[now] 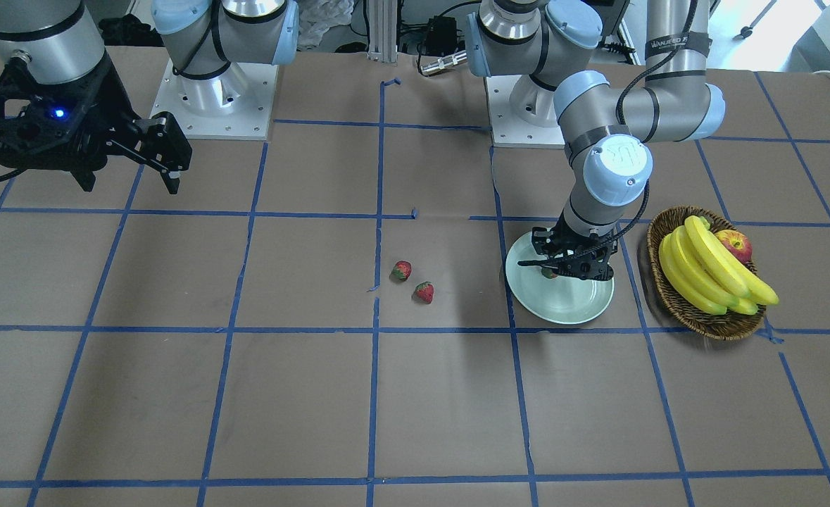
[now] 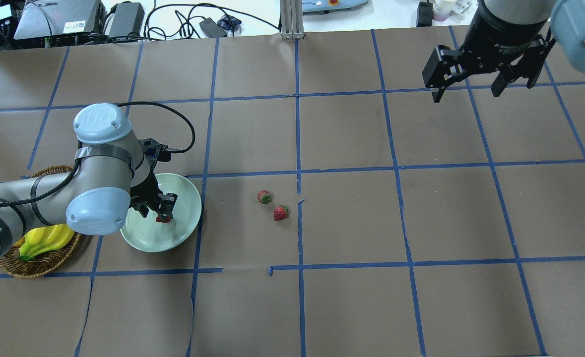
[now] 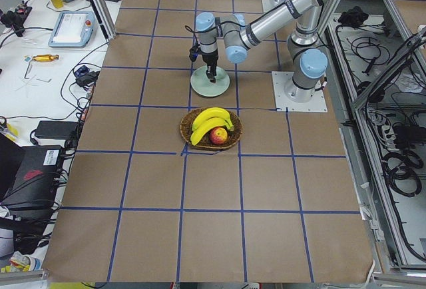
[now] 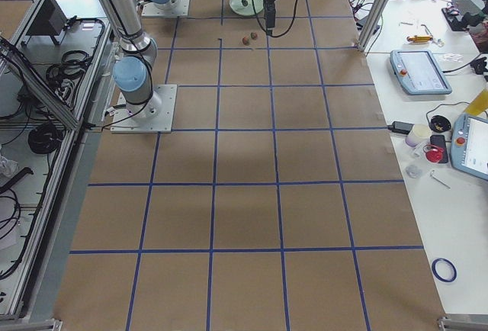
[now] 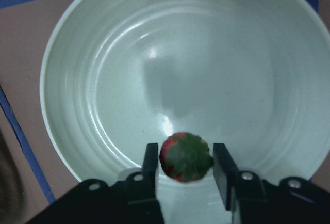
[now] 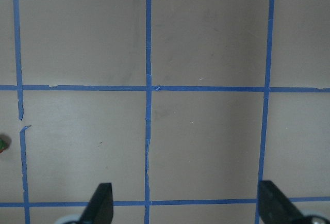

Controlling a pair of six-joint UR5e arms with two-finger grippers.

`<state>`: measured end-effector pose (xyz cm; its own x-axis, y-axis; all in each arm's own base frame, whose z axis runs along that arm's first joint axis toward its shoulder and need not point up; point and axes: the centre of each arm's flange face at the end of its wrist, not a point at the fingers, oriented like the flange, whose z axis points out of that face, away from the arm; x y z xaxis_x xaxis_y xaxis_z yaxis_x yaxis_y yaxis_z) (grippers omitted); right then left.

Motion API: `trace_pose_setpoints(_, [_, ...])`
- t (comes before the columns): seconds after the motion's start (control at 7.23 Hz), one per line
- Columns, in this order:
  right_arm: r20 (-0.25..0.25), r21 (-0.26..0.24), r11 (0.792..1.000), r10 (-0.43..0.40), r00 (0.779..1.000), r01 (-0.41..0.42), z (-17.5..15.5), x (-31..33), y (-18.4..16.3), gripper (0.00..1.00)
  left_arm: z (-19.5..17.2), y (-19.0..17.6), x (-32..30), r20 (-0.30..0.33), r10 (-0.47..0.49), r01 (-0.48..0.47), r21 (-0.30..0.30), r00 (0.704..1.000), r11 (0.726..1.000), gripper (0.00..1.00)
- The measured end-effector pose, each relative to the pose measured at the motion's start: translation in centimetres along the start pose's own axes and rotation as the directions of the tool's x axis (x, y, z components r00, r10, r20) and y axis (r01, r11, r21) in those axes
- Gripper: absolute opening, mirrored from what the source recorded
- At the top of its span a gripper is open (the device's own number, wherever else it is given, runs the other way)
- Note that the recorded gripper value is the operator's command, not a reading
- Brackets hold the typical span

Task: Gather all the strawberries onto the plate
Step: 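Carry the strawberry over the plate and open the left gripper, then move the left gripper back and grasp the second strawberry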

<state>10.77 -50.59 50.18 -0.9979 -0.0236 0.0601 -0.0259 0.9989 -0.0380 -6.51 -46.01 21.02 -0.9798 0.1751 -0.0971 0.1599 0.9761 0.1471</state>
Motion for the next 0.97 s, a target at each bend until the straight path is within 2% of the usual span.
trace_pose_setpoints(0.14, [0.0, 0.0, 1.0, 0.0, 1.0, 0.0, 0.0, 0.0, 0.0, 1.0, -0.4, -0.2, 0.7, -0.017, -0.01, 0.011, 0.02, 1.0, 1.0, 1.0])
trace_pose_setpoints(0.42, [-0.001, -0.001, 1.0, 0.0, 1.0, 0.0, 0.0, 0.0, 0.0, 1.0, -2.9, -2.2, 5.3, -0.092, -0.115, 0.126, 0.118, 0.989, 0.985, 1.0])
trace_pose_setpoints(0.55, [-0.001, -0.002, 1.0, 0.0, 1.0, 0.0, 0.0, 0.0, 0.0, 1.0, -4.2, -3.3, 8.7, -0.127, -0.165, 0.183, 0.147, 0.978, 0.972, 1.0])
trace_pose_setpoints(0.69, [0.0, -0.002, 1.0, 0.0, 1.0, 0.0, 0.0, 0.0, 0.0, 1.0, -4.7, -4.2, 12.4, -0.161, -0.224, 0.249, 0.161, 0.961, 0.955, 1.0])
trace_pose_setpoints(0.97, [0.001, -0.002, 1.0, 0.0, 1.0, 0.0, 0.1, 0.0, 0.0, 1.0, -3.3, -5.2, 18.0, -0.189, -0.283, 0.317, 0.18, 0.94, 0.931, 1.0])
